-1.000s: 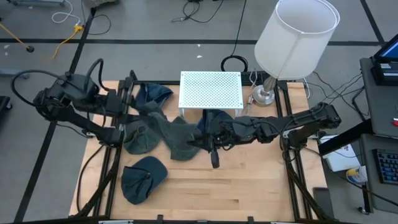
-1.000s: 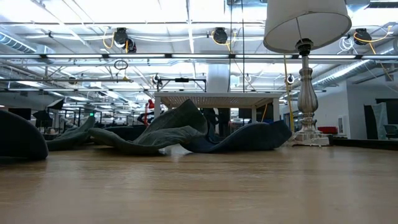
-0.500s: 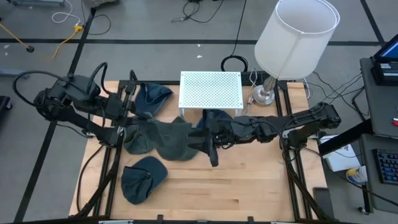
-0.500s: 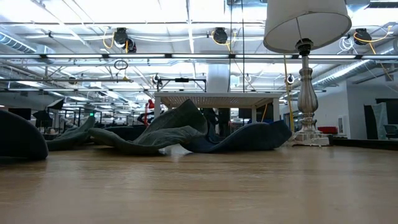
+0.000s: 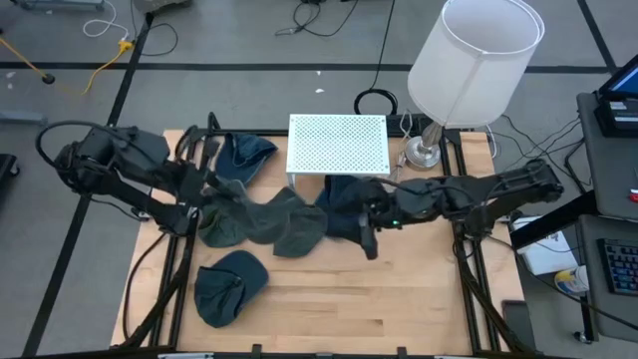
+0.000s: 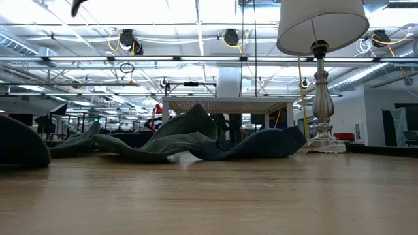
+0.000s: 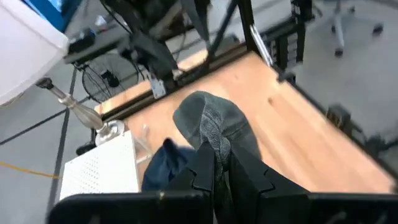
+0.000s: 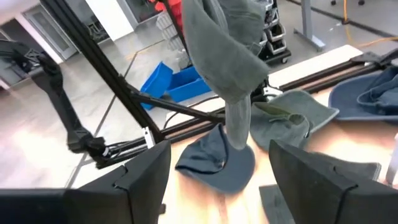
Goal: Pick & Place hat
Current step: Put the bottom right gray cap on the shelf
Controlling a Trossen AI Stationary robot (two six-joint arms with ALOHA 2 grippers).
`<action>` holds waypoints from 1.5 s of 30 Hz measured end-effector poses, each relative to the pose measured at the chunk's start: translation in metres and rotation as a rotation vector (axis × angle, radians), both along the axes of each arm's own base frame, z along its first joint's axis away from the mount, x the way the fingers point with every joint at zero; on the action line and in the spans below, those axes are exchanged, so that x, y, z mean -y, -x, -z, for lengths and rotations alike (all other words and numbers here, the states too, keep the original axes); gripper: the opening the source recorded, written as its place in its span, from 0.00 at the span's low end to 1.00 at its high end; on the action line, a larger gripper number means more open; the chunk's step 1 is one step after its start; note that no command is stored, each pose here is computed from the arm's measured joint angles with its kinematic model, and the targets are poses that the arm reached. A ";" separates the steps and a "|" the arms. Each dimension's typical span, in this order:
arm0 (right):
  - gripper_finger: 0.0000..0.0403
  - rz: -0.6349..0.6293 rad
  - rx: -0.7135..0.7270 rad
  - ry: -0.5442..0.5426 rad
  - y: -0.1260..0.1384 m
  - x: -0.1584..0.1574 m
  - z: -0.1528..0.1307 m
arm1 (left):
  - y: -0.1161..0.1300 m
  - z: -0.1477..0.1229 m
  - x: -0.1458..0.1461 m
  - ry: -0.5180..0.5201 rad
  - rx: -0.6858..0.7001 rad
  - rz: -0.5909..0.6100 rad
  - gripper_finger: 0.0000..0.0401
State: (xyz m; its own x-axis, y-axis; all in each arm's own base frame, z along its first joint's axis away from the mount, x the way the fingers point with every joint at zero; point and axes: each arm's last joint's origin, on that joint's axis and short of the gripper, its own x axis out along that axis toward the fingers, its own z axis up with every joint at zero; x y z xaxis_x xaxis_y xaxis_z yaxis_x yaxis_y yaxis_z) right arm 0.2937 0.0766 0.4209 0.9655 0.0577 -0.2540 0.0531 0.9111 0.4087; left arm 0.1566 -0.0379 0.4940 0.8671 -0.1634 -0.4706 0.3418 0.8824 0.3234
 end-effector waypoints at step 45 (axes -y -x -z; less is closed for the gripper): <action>0.63 0.177 0.079 0.321 0.032 0.023 -0.027 | -0.128 0.055 -0.116 -1.544 -0.673 0.048 0.06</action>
